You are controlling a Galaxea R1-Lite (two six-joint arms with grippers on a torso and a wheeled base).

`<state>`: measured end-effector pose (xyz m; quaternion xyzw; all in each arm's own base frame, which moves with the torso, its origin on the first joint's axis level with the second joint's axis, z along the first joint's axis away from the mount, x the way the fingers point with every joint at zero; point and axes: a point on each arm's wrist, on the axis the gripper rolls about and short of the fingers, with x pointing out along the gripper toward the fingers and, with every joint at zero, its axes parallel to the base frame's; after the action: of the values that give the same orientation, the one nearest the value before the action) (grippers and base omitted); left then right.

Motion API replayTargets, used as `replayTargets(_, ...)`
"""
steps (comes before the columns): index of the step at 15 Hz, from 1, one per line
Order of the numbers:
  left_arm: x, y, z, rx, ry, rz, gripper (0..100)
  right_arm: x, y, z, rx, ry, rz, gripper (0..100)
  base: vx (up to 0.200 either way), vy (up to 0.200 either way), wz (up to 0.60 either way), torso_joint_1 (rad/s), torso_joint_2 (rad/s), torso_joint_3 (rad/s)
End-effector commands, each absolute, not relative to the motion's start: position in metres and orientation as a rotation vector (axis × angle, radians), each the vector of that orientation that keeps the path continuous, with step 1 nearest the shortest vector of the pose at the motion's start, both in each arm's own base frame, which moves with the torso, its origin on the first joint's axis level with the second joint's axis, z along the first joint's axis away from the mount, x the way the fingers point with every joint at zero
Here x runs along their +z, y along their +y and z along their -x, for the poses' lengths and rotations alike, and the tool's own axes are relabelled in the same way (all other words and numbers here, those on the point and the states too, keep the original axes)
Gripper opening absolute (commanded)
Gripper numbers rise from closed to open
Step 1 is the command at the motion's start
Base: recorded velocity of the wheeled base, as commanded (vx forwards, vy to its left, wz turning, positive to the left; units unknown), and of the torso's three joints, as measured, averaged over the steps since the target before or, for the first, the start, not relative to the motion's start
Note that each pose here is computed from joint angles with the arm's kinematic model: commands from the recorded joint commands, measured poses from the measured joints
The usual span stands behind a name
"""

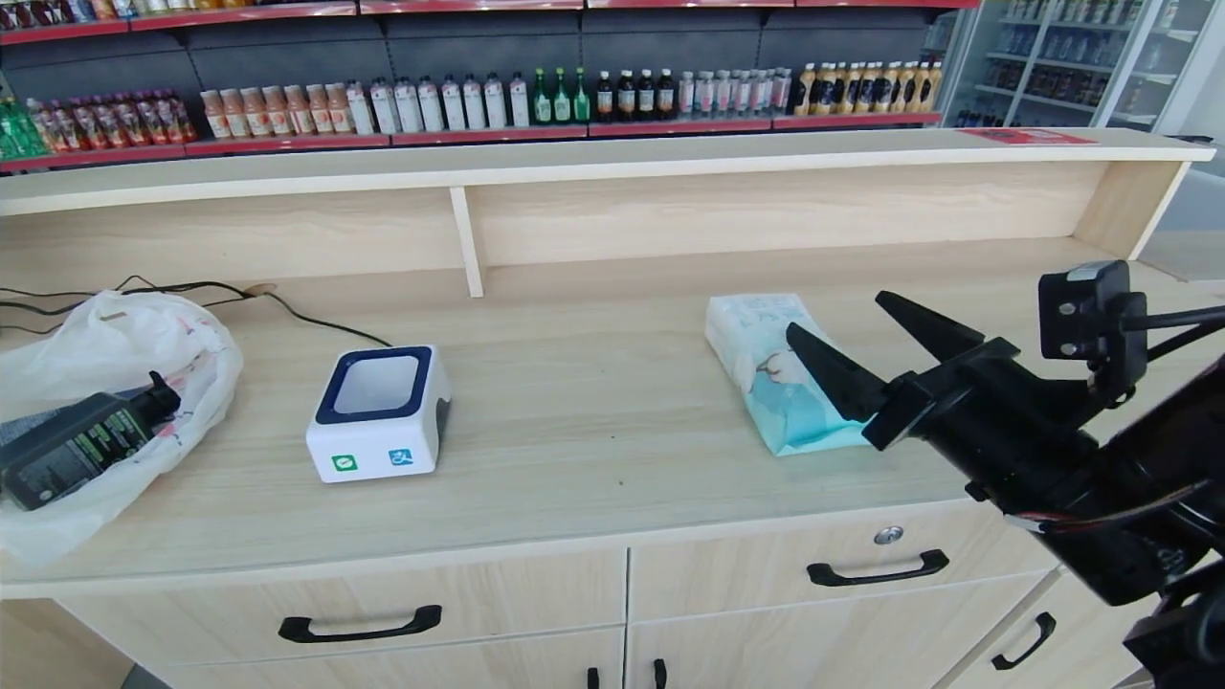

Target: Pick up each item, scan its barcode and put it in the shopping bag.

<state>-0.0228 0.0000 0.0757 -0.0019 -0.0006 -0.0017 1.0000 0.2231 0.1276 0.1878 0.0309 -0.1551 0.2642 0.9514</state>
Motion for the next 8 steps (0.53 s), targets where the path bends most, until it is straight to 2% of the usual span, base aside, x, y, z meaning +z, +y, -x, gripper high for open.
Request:
replayTargets(1, 0.076, 0.000, 0.023, -0.003, -0.002, 0.005, 100, 0.212, 0.144, -0.224, 0.583, -0.420, -0.096, 100, 0.000, 0.000, 0.00, 0.000, 0.00, 0.000)
replayTargets(3, 0.076, 0.000, 0.023, -0.003, -0.002, 0.005, 100, 0.248, 0.151, -0.226, 0.582, -0.560, -0.148, 100, 0.000, 0.000, 0.00, 0.000, 0.00, 0.000)
replayTargets(4, 0.076, 0.000, 0.023, -0.003, -0.002, 0.005, 100, 0.250, 0.149, -0.225, 0.592, -0.538, -0.157, 100, 0.000, 0.000, 0.00, 0.000, 0.00, 0.000)
replayTargets(6, 0.076, 0.000, 0.023, -0.003, -0.002, 0.005, 100, 0.245, 0.114, -0.245, 0.615, -0.502, -0.074, 100, 0.000, 0.000, 0.00, 0.000, 0.00, 0.000)
replayTargets(8, 0.076, 0.000, 0.023, -0.003, -0.002, 0.005, 100, 0.245, 0.121, -0.249, 0.690, -0.483, -0.071, 100, 0.000, 0.000, 0.00, 0.000, 0.00, 0.000)
